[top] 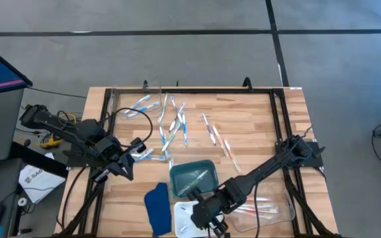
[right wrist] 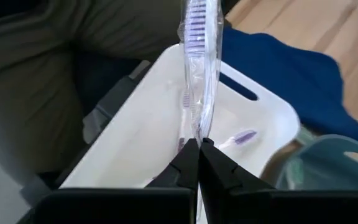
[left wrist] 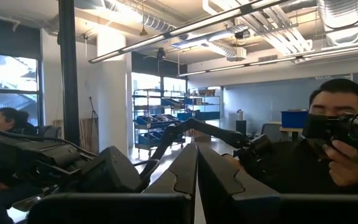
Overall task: Pick & Place Toothbrushes
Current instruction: Put the purple toothbrush into the white bin
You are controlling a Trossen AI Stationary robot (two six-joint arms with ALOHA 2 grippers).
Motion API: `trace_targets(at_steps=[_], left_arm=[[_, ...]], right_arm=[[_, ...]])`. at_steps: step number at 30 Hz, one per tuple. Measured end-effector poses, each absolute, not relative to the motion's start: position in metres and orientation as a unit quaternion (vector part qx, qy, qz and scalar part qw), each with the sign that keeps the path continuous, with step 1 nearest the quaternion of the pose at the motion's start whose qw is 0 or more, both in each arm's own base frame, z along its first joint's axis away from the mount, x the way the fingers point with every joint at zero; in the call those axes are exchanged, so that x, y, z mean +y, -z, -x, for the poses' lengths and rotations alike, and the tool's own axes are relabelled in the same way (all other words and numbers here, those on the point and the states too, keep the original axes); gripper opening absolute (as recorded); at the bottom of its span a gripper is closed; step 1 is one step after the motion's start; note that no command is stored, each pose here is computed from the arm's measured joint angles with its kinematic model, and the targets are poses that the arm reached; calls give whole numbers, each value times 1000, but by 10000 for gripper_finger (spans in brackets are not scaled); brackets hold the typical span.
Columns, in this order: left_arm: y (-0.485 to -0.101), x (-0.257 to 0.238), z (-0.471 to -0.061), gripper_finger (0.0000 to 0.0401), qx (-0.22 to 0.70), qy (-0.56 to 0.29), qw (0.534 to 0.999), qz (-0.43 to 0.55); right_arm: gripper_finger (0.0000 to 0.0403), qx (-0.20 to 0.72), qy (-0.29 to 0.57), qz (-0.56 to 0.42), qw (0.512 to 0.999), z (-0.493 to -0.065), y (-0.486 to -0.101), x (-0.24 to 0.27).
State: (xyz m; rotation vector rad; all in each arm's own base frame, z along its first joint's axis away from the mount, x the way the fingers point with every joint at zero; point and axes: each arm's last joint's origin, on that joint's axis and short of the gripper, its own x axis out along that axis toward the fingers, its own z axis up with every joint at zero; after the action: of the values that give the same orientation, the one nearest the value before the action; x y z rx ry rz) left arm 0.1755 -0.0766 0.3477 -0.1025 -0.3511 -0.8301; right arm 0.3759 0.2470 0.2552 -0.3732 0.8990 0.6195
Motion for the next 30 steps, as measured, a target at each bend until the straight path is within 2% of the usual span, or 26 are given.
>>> trace_targets(at_steps=[14,21,30], left_arm=[[-348,-77,-176,8,-169,401,899,50],[-348,-77,-175,8,-169,401,899,50],[-348,-77,-175,8,-169,402,899,50]], right_arm=[[0,436,-304,179,828,-375,-254,244],[0,450,-297,179,823,-375,-230,237],[0,438,-297,175,830,-377,-218,236]])
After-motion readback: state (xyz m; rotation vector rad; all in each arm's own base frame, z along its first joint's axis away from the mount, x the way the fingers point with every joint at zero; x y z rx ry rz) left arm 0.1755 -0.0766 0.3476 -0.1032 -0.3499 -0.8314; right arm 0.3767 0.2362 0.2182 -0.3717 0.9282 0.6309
